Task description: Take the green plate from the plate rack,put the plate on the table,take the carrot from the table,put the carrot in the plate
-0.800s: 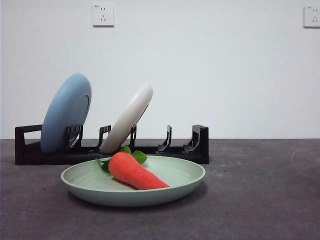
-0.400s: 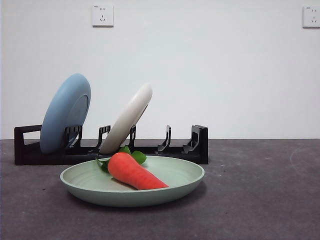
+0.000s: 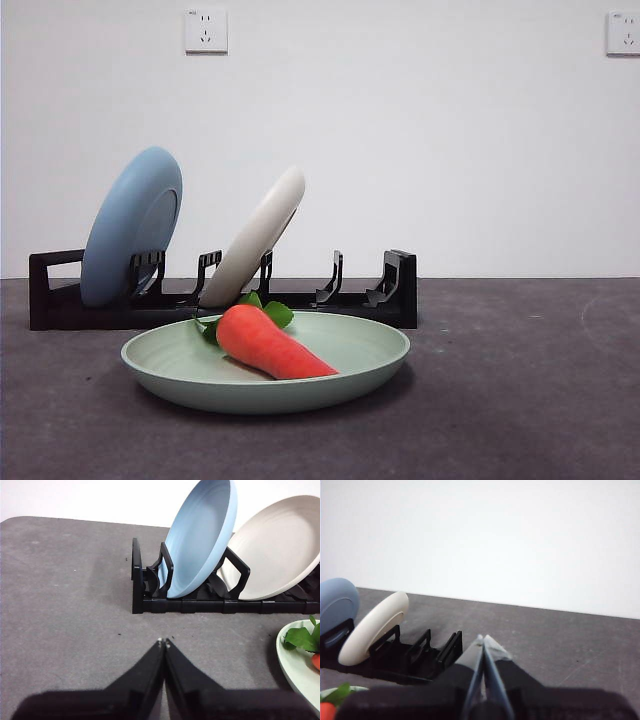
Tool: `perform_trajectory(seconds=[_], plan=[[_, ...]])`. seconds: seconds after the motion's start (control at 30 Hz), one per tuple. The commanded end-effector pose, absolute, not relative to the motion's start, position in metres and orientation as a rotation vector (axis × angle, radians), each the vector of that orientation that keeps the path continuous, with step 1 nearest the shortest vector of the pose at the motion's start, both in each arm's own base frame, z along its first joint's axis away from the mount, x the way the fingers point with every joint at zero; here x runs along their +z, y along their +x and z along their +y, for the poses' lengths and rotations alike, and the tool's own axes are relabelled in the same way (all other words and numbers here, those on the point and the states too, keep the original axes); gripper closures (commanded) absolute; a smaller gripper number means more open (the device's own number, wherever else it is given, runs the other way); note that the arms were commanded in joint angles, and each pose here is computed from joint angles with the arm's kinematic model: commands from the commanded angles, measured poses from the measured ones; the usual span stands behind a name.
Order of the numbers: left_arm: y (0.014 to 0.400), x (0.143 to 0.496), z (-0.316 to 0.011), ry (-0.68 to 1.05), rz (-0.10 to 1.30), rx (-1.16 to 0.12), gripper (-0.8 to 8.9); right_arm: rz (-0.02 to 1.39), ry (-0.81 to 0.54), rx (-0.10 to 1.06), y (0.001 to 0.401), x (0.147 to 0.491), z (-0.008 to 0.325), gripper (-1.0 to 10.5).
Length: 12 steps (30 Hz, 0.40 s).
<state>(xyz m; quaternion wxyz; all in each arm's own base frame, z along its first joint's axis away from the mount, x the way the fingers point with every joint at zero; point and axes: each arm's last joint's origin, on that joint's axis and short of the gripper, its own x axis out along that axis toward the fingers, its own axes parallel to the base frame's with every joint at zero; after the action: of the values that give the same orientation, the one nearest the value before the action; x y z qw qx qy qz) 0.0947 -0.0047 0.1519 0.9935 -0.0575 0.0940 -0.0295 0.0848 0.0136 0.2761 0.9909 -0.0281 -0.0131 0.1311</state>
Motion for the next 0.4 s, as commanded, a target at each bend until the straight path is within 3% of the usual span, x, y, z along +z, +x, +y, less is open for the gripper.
perform_trajectory(seconds=[0.03, 0.23, 0.4], plan=[[0.095, 0.148, -0.004, -0.119, 0.198, -0.054, 8.15, -0.011, -0.023, 0.257, 0.091, 0.237, 0.014, 9.5], [0.095, 0.148, -0.004, -0.119, 0.198, -0.054, 8.15, 0.031, 0.057, 0.255, 0.095, 0.182, 0.014, 9.5], [0.095, 0.148, -0.004, -0.119, 0.198, -0.054, 8.15, 0.063, 0.064, 0.255, 0.096, 0.163, 0.015, 9.5]])
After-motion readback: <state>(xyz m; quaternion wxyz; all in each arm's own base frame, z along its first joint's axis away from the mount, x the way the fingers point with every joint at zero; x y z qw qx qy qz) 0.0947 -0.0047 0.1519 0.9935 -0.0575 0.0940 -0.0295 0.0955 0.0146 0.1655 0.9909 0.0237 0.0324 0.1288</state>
